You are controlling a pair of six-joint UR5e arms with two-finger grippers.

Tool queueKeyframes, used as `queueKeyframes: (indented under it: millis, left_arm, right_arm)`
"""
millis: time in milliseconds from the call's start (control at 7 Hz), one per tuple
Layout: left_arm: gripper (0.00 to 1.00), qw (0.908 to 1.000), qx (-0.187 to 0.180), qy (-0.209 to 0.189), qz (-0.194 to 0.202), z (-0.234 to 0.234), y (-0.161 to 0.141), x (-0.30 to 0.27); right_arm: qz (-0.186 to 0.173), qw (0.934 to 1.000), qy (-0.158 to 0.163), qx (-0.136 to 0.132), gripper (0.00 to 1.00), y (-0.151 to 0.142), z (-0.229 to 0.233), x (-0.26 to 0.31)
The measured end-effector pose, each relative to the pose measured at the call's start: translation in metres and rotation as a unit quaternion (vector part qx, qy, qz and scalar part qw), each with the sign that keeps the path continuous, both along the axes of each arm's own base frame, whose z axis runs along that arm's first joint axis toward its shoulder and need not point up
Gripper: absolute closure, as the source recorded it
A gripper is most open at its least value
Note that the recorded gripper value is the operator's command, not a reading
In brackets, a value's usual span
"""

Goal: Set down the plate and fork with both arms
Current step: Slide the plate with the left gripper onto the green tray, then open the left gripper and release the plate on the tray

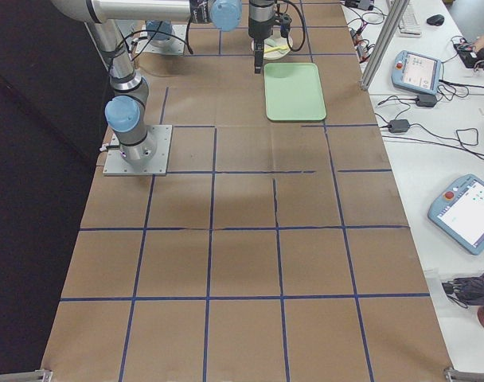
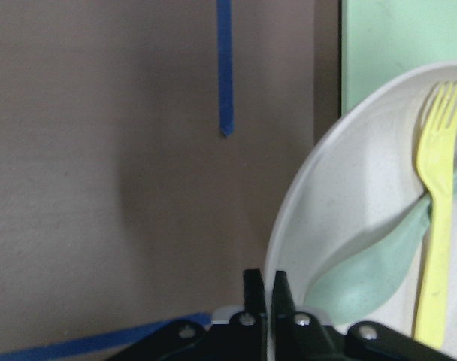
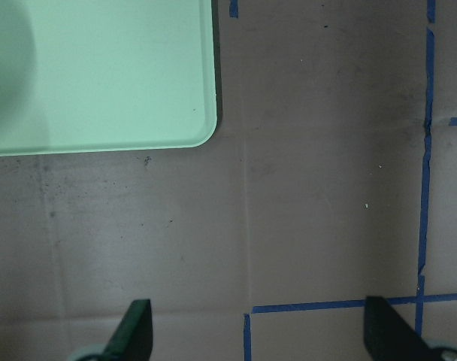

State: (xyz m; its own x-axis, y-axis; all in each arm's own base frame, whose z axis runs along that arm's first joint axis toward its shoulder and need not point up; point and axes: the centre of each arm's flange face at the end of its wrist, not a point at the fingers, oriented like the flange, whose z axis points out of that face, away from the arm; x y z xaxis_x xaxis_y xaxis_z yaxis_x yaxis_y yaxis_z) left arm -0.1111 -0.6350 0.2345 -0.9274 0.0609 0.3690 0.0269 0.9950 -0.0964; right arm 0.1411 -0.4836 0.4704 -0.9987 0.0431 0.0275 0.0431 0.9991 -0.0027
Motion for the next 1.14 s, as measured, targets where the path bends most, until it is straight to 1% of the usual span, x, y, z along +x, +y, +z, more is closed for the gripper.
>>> queueKeyframes:
  millis: [286, 429, 714, 857, 1000, 1143]
  left_arm:
    - [0.98, 1.0, 0.007, 0.004, -0.004, -0.016, -0.037, -0.062]
    - [0.98, 0.9999, 0.013, 0.006, -0.005, -0.029, -0.046, -0.082]
    - [0.97, 0.9997, 0.024, 0.009, -0.001, -0.045, -0.051, -0.1]
    - [0.97, 0.9996, 0.026, 0.01, 0.001, -0.046, -0.051, -0.108]
    - [0.92, 0.9996, 0.026, 0.01, 0.002, -0.045, -0.051, -0.116]
    - [0.7, 0.9996, 0.026, 0.01, 0.002, -0.045, -0.05, -0.121]
  right_arm:
    - [0.0, 1.0, 0.0, -0.001, 0.0, 0.0, 0.0, 0.0]
    - [0.0, 1.0, 0.0, -0.001, 0.0, 0.0, 0.0, 0.0]
    - [0.0, 1.0, 0.0, 0.0, 0.0, 0.0, 0.0, 0.0]
    - [0.0, 1.0, 0.0, 0.0, 0.0, 0.0, 0.0, 0.0]
    - [0.0, 1.0, 0.001, 0.0, 0.0, 0.0, 0.0, 0.0]
    - [0.0, 1.0, 0.001, -0.001, 0.0, 0.0, 0.0, 0.0]
